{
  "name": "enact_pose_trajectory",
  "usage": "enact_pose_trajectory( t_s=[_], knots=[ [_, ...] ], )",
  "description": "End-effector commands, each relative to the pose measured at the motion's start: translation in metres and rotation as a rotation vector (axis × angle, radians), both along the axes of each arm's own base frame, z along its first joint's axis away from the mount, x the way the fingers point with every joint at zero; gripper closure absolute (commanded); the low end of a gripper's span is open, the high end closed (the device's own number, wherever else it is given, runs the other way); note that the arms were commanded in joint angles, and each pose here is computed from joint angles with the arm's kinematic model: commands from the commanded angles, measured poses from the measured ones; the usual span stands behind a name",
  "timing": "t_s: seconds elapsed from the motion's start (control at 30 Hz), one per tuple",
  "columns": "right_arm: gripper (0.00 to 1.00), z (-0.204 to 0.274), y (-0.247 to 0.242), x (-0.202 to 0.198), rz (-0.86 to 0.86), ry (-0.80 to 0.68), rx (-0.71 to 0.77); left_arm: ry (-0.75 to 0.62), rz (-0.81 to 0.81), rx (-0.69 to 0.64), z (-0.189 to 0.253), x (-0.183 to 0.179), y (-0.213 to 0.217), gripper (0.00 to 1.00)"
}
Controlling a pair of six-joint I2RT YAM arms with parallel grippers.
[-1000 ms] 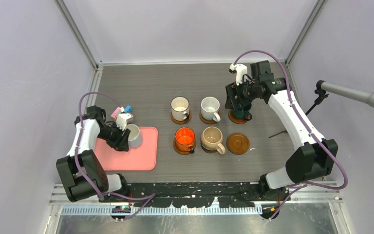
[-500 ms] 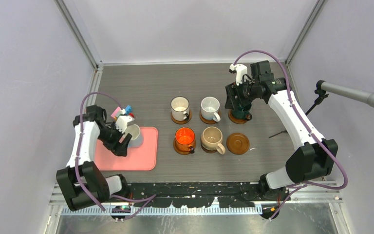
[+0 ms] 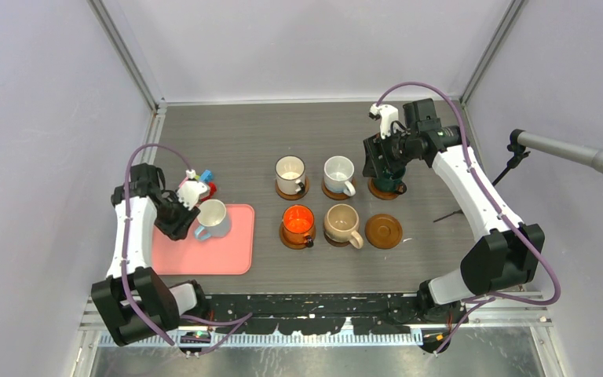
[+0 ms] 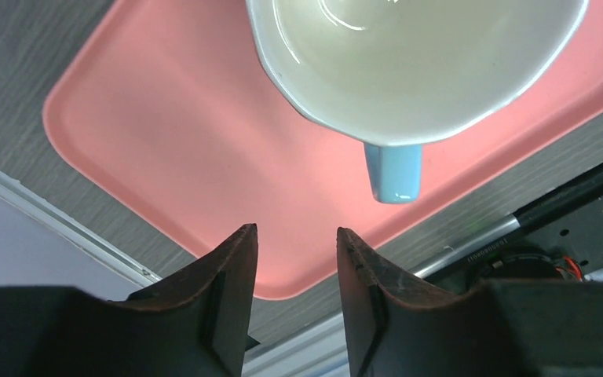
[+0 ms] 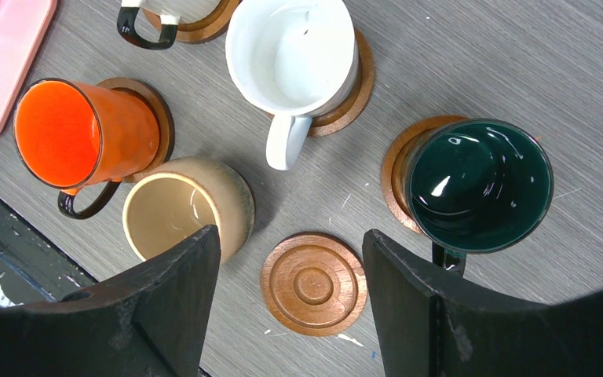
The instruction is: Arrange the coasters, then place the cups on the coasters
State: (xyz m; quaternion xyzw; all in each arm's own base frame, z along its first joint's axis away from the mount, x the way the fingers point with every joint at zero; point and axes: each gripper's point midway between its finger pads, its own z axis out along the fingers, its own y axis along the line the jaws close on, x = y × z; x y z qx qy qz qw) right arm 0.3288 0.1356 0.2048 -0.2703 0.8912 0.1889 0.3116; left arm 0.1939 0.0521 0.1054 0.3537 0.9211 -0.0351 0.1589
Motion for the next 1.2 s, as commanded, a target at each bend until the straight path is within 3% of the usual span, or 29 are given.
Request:
enact_pose_trajectory(
  t_s=[0.0, 0.23, 0.7, 1.17],
  knots=[
    [0.28, 0.005, 0.004, -0.003, 0.012, -0.008, 0.018, -0.088, 0.027, -0.059, 0.001, 0.023, -0.006, 0.58],
    [0.29, 0.006, 0.007, 0.0, 0.005, 0.002, 0.033, -0.047, 0.038, -0.126, -0.01, 0.017, -0.026, 0.59],
    [0.29, 0.007, 0.016, 0.002, 0.007, 0.024, 0.063, -0.029, 0.041, -0.159, -0.009, 0.005, -0.051, 0.36],
    [0.25, 0.004, 0.037, 0.003, 0.003, 0.004, 0.012, -0.027, 0.124, -0.204, -0.01, 0.008, -0.078, 0.21]
  ],
)
